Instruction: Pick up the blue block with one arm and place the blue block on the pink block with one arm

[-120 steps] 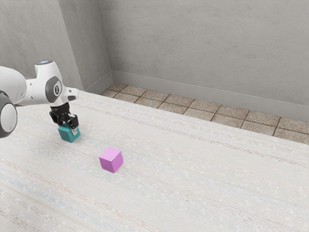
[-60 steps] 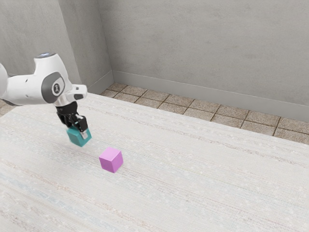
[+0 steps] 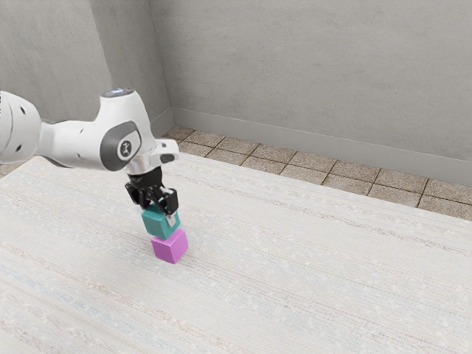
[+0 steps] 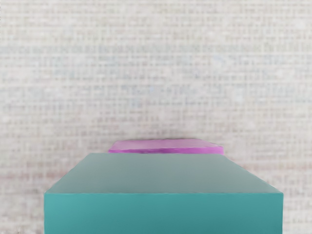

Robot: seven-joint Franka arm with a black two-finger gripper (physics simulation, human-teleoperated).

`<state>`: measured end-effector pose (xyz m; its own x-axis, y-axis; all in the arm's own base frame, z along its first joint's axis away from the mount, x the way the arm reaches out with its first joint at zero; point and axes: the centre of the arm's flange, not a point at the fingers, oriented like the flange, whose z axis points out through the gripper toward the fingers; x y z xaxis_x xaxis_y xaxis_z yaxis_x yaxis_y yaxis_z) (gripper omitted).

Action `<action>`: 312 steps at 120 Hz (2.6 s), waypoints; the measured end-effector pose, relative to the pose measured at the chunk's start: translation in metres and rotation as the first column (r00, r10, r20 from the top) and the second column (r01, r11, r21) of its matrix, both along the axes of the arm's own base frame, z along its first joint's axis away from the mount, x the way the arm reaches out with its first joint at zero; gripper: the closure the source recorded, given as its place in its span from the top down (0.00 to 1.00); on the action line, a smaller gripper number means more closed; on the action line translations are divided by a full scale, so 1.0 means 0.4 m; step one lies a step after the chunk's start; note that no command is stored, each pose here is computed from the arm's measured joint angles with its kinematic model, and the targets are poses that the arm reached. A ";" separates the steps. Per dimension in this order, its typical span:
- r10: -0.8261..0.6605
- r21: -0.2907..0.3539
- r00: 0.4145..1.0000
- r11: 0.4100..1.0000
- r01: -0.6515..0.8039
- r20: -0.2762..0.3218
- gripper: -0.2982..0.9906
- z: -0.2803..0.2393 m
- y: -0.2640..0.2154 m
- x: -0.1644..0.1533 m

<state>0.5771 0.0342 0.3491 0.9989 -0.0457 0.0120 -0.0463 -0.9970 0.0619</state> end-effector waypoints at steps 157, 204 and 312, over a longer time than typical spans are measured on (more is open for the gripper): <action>0.133 0.038 0.991 0.991 -0.132 -0.020 0.53 -0.016 -0.038 -0.001; 0.059 0.032 0.998 0.998 -0.059 -0.021 0.53 -0.022 -0.041 -0.001; 0.066 0.013 0.998 0.998 -0.066 -0.020 0.53 -0.027 -0.040 0.001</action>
<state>0.5775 0.0181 0.3381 0.9998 0.0204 -0.0090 0.0209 -0.9986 0.0495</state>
